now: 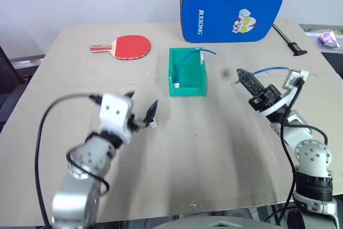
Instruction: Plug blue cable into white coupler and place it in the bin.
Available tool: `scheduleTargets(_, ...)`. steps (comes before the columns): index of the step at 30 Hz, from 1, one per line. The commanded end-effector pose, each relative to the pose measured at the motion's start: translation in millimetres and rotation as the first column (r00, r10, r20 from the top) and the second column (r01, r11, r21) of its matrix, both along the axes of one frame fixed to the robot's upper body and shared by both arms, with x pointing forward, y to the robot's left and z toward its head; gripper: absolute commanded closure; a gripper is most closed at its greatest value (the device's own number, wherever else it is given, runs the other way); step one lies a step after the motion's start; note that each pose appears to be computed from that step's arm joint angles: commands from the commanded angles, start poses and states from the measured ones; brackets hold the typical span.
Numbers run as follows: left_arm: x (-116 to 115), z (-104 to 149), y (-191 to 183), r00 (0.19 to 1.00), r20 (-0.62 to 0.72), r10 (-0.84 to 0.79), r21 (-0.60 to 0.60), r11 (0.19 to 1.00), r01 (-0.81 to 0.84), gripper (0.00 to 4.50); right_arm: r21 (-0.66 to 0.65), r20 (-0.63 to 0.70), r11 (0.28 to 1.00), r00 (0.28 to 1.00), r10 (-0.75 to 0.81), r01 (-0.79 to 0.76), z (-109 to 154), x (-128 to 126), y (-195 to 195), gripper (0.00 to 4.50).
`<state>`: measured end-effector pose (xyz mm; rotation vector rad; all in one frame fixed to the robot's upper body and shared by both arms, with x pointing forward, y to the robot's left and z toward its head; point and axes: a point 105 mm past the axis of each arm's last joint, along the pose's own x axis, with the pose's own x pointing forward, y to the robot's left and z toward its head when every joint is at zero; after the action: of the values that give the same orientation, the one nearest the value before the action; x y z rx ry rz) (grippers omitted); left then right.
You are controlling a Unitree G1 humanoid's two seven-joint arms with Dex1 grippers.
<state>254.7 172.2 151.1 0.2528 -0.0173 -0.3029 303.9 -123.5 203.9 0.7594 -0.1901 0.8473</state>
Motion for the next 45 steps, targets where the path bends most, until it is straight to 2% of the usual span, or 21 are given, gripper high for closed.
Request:
scheduleTargets(1, -12.8, -6.9, -2.5, 0.997, 0.063, 0.049, 0.02, 0.999, -0.05, 0.64, -0.026, 0.069, 0.999, 0.997, 0.023, -0.021, 11.3, -6.1, 9.0, 4.5)
scheduleTargets(6, -14.8, -33.8, -5.1, 0.998, 0.008, 0.06, -0.042, 0.997, -0.059, 0.64, -0.067, 0.077, 0.996, 0.995, 0.057, -0.051, 9.3, -12.0, 19.8, 4.5)
scheduleTargets(12, -6.5, -53.4, -8.1, 0.999, -0.045, 0.015, -0.004, 1.0, -0.015, 0.64, -0.069, 0.085, 0.995, 0.993, 0.077, -0.071, 11.0, -18.6, 29.8, 4.5)
scheduleTargets(22, 8.0, -68.6, -15.9, 0.997, -0.046, 0.065, -0.029, 0.997, -0.067, 0.64, -0.067, 0.078, 0.997, 0.996, 0.048, -0.042, 9.4, -20.7, 28.7, 4.5)
scheduleTargets(28, 8.2, -75.1, -16.0, 0.994, -0.051, 0.093, -0.051, 0.994, -0.095, 0.64, -0.071, 0.066, 0.997, 0.997, 0.038, -0.033, 7.1, -19.5, 28.1, 4.5)
scheduleTargets(31, 7.7, -77.8, -14.8, 0.993, -0.047, 0.111, -0.049, 0.992, -0.113, 1.34, -0.072, 0.062, 0.997, 0.997, 0.036, -0.032, 6.2, -18.9, 27.9, 4.5)
scheduleTargets(33, 8.6, -80.9, -14.5, 0.989, -0.047, 0.137, -0.052, 0.989, -0.139, 2.63, -0.071, 0.062, 0.997, 0.997, 0.035, -0.03, 6.1, -18.4, 27.7, 4.5)
scheduleTargets(34, 9.2, -82.0, -15.2, 0.989, -0.047, 0.142, -0.055, 0.988, -0.145, 2.92, -0.07, 0.062, 0.997, 0.998, 0.033, -0.029, 6.2, -18.0, 27.5, 4.5)
scheduleTargets(37, 10.8, -84.0, -17.0, 0.989, -0.045, 0.143, -0.057, 0.988, -0.145, 4.25, -0.067, 0.059, 0.997, 0.998, 0.032, -0.028, 6.0, -17.7, 27.7, 4.5)
scheduleTargets(45, 13.7, -85.6, -17.4, 0.99, -0.027, 0.135, -0.031, 0.99, -0.136, 4.31, -0.1, 0.067, 0.994, 0.996, 0.052, -0.045, 5.8, -18.9, 32.4, 4.5)
